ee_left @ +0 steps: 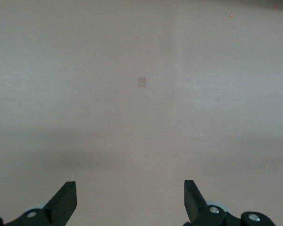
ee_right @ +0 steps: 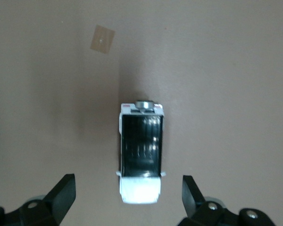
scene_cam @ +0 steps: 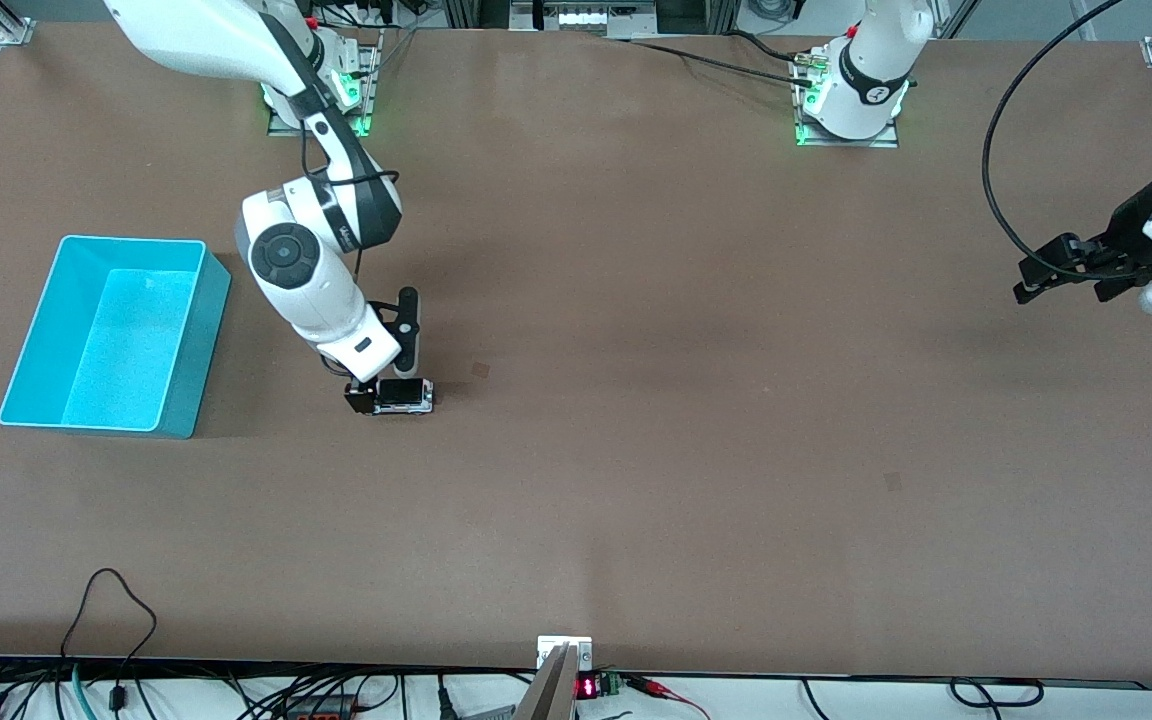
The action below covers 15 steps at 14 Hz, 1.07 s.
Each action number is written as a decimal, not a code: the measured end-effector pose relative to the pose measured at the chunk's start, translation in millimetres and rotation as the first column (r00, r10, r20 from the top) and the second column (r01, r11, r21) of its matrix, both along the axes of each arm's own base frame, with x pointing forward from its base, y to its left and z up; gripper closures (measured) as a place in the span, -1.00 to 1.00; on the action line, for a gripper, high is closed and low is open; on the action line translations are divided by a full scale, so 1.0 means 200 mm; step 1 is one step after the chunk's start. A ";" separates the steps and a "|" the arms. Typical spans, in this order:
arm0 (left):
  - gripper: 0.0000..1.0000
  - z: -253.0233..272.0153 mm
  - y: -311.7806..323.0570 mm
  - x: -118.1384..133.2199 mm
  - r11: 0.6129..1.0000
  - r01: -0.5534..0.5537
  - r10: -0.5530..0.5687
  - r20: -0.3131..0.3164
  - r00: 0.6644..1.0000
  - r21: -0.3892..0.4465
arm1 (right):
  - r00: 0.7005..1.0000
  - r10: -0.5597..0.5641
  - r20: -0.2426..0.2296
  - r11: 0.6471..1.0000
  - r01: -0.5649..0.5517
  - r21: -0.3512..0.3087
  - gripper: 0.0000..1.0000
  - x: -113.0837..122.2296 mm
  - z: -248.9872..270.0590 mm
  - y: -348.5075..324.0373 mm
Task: Wind and store white jeep toy
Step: 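Lower the right gripper and grasp the jeep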
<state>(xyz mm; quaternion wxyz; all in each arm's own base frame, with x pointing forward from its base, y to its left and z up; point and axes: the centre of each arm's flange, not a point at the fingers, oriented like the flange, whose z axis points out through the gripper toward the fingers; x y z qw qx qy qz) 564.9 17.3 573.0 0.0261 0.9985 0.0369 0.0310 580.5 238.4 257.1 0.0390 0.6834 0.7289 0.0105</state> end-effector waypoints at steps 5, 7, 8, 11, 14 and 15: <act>-1.00 0.01 -0.01 -0.03 1.000 0.006 -0.006 -0.030 1.000 -0.001 | 1.000 0.007 0.001 1.000 -0.007 0.007 -1.00 0.01 -0.16 0.02; -1.00 0.01 -0.02 -0.03 1.000 0.009 -0.009 -0.040 0.999 -0.002 | 1.000 0.008 0.001 1.000 -0.008 0.009 -1.00 0.01 -0.21 0.02; -1.00 0.01 -0.02 -0.03 1.000 0.010 -0.010 -0.043 0.999 -0.002 | 1.000 0.008 -0.003 1.000 -0.008 0.007 -1.00 0.01 -0.23 0.02; -1.00 0.01 -0.02 -0.04 1.000 0.009 -0.010 -0.047 0.999 -0.002 | 1.000 0.009 0.002 1.000 -0.010 0.012 -1.00 0.01 -0.28 0.02; -1.00 0.01 -0.02 -0.04 1.000 0.009 -0.009 -0.047 0.999 -0.002 | 1.000 0.010 0.003 1.000 -0.010 0.014 -0.87 0.01 -0.31 0.03; -1.00 0.01 -0.02 -0.04 1.000 0.009 -0.009 -0.047 0.999 -0.002 | 1.000 0.010 0.005 1.000 -0.010 0.015 -0.74 0.01 -0.31 0.03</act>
